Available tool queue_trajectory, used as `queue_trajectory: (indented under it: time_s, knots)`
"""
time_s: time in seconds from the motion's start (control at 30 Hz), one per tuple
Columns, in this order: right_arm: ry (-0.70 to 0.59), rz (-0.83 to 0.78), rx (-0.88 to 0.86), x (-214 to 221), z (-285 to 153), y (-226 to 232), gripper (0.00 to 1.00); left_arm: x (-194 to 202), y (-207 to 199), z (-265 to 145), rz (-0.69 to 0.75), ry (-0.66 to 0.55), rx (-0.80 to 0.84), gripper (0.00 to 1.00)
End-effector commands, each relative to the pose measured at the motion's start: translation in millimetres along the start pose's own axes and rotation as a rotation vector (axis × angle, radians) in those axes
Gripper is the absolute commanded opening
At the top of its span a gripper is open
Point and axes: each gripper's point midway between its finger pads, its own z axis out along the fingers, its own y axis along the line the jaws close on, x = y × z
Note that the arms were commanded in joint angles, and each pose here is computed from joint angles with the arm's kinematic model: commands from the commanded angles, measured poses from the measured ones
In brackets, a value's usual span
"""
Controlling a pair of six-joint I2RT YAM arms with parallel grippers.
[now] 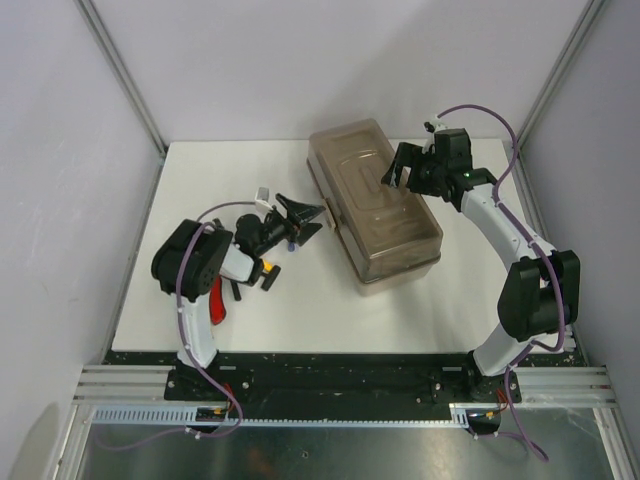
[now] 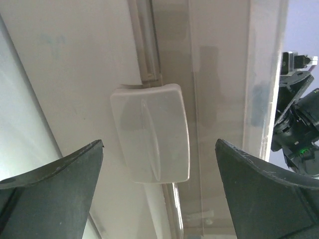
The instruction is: Pack the tool kit
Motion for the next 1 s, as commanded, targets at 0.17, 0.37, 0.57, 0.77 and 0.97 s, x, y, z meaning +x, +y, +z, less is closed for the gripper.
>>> queue_trajectory:
  time_s: [0.17, 0.37, 0.57, 0.77, 0.97]
  knots:
    - [0.034, 0.030, -0.057, 6, 2, 10, 0.93, 3, -43, 13, 0.089, 0.000, 0.248, 0.98]
    - [0.092, 0.049, -0.084, 21, 6, 15, 0.91, 12, -52, 16, 0.141, 0.029, 0.310, 0.93]
    - [0.133, 0.085, -0.124, 31, 6, 22, 0.91, 20, -50, 25, 0.169, 0.057, 0.326, 0.91]
    - [0.156, 0.118, -0.135, 36, 6, 26, 0.88, 19, -63, 28, 0.149, 0.030, 0.349, 0.94]
    - [0.140, 0.169, -0.121, 41, 10, 34, 0.84, 16, -90, 26, 0.143, 0.013, 0.401, 0.85]
